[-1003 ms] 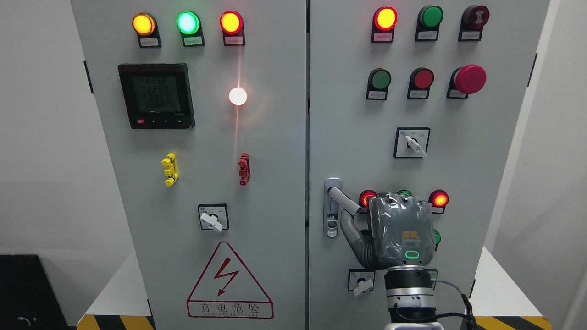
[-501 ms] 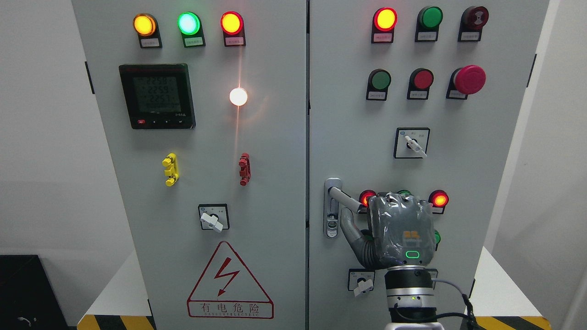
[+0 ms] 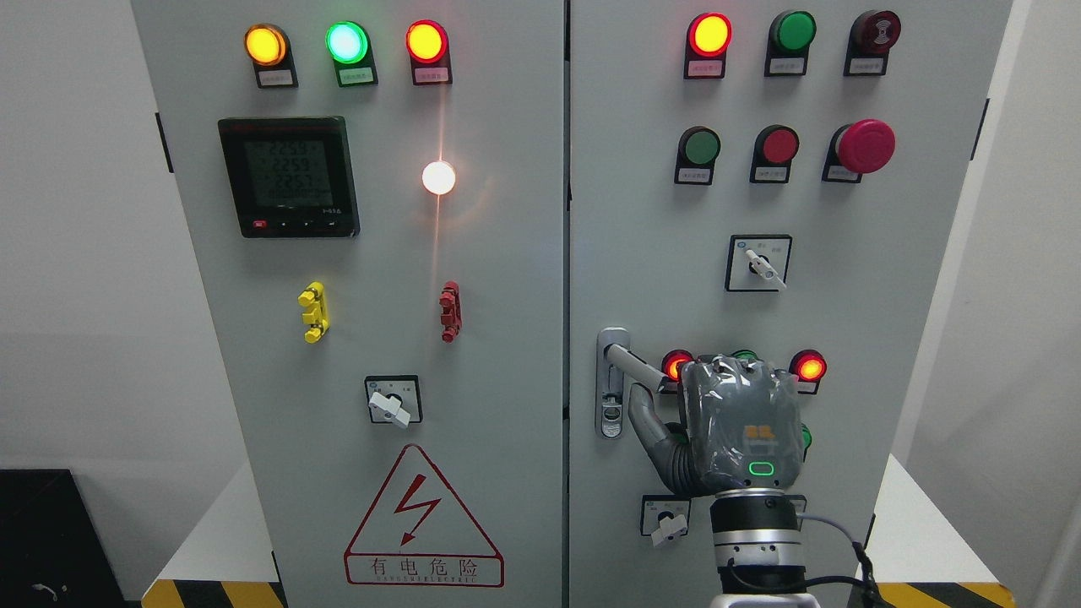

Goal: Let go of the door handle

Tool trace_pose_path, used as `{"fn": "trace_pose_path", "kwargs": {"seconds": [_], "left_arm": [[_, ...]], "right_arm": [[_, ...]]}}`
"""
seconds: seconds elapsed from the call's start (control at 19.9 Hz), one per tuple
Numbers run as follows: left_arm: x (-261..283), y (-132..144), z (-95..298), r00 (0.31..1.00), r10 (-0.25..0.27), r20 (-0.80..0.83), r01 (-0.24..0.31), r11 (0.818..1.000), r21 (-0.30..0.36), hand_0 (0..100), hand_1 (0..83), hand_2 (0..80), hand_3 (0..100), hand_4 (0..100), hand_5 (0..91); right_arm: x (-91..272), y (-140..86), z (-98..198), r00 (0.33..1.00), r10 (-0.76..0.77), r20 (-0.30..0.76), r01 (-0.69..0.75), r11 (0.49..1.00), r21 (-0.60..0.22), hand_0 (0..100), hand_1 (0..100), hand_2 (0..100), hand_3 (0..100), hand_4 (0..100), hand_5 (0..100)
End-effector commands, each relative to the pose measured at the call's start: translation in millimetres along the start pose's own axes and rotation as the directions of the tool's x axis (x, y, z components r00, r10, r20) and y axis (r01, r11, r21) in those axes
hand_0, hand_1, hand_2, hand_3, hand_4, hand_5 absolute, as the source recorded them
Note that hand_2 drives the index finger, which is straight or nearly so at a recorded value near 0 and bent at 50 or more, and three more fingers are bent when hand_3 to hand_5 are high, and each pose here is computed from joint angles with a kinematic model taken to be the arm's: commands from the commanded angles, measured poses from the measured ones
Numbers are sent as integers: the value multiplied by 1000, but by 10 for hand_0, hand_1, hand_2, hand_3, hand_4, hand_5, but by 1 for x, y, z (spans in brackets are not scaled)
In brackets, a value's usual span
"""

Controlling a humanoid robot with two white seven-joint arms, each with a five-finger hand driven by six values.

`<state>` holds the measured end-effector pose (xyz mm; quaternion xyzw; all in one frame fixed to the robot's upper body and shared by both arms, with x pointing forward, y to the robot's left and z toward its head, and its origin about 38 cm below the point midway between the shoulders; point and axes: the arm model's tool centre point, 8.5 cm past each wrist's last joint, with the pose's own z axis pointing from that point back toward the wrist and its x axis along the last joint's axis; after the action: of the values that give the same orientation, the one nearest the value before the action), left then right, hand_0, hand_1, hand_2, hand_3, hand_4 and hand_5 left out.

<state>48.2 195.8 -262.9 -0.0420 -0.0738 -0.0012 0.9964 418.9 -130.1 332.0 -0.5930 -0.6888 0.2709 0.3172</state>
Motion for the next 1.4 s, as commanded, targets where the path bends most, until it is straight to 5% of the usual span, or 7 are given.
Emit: {"fn": "trace_pose_path", "kwargs": {"seconds": [0.0, 1.35], "left_arm": [[0, 0, 0, 1000, 0, 0, 0, 1000, -1, 120, 556, 0, 0, 0, 0], [0, 0, 0, 1000, 0, 2, 0, 1000, -1, 120, 556, 0, 0, 0, 0]], "right_arm": [[-3, -1, -1, 1000, 2, -7, -2, 1000, -3, 501, 350, 1000, 1000, 1000, 1000], [-7, -8, -5, 1000, 3, -16, -4, 1000, -25, 502, 350, 1000, 1000, 1000, 1000]]}}
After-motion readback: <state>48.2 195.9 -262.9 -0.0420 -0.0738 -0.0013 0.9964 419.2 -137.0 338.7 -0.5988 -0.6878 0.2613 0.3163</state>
